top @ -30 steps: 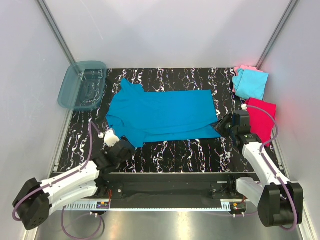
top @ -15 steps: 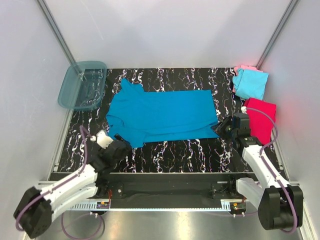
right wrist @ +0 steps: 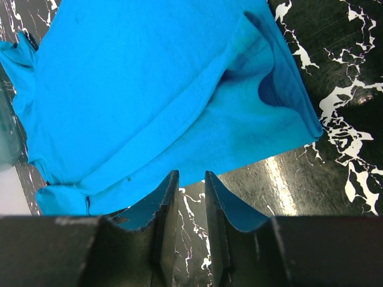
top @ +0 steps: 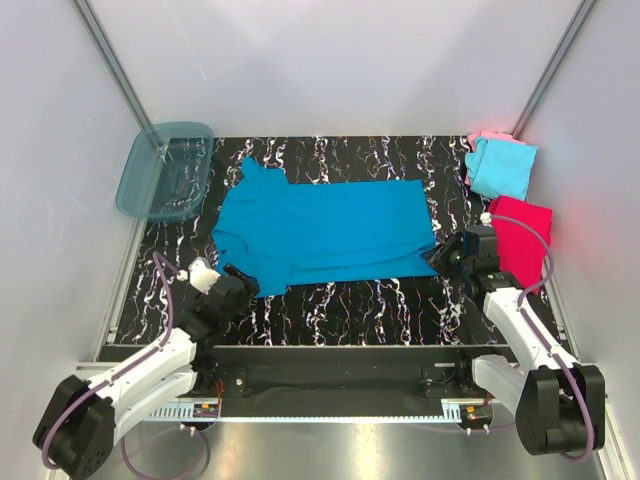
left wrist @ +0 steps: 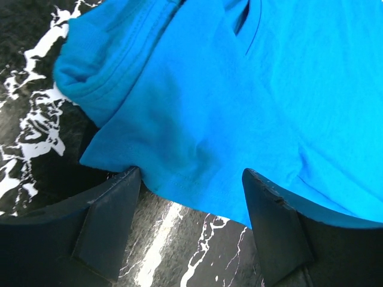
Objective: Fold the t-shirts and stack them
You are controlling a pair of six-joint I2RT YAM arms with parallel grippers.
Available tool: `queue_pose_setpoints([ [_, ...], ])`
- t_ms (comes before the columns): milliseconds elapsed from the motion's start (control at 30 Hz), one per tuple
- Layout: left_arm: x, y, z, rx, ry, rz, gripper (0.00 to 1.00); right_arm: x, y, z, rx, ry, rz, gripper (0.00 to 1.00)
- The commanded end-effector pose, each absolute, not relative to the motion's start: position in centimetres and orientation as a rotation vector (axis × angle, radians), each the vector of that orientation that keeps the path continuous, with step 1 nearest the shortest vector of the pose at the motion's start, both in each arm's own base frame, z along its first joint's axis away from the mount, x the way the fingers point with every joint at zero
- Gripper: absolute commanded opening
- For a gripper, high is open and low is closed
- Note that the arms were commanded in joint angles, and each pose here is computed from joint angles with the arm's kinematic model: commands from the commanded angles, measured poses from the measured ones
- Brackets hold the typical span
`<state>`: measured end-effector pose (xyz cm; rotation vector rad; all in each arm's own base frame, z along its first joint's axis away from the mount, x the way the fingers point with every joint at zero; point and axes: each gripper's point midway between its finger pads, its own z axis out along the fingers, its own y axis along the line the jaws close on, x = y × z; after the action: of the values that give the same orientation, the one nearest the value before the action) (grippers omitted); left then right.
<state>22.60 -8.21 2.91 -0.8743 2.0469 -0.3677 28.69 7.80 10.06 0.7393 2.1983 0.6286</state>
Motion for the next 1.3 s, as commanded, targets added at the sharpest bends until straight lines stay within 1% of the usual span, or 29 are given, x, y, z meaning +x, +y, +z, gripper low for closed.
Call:
queue_pose_setpoints([
  [0,21.8,-8.5,1.6,-0.846,2.140,-0.332,0.74,29.3,8.0,11.3,0.703,2.145,0.652,0.31],
  [33,21.9,-8.6,1.7,-0.844,2.141,-0.335,0.74,29.3,7.9,11.2,0.706,2.147,0.651,0.31],
  [167,22.2,-8.6,2.1,-0.837,2.129,-0.338,0.59,29.4,7.9,11.0,0.714,2.154,0.648,0.31],
  [200,22.3,-8.7,2.4,-0.833,2.125,-0.338,0.45,29.4,8.0,10.9,0.716,2.159,0.648,0.31],
  [267,22.5,-8.7,2.8,-0.826,2.119,-0.337,0.28,29.4,8.0,10.9,0.718,2.159,0.649,0.31],
  [300,22.6,-8.7,3.0,-0.828,2.116,-0.336,0.13,29.4,8.0,10.8,0.718,2.160,0.648,0.31],
  [367,22.7,-8.6,3.3,-0.828,2.110,-0.332,0.03,29.5,7.9,10.9,0.718,2.158,0.647,0.31],
  [400,22.7,-8.6,3.4,-0.827,2.110,-0.329,0.00,29.5,7.9,10.8,0.719,2.160,0.647,0.31],
  [633,23.3,-8.7,5.3,-0.818,2.085,-0.337,0.00,29.4,8.0,10.5,0.721,2.166,0.646,0.31],
  [867,25.3,-9.6,9.8,-0.798,2.019,-0.373,0.00,29.4,8.1,10.1,0.723,2.176,0.652,0.31],
  [967,26.0,-9.8,10.8,-0.793,2.008,-0.368,0.00,29.4,8.0,10.3,0.721,2.169,0.654,0.30],
  [1267,28.7,-10.0,12.4,-0.774,1.989,-0.278,0.00,29.3,8.2,10.4,0.714,2.168,0.660,0.30],
])
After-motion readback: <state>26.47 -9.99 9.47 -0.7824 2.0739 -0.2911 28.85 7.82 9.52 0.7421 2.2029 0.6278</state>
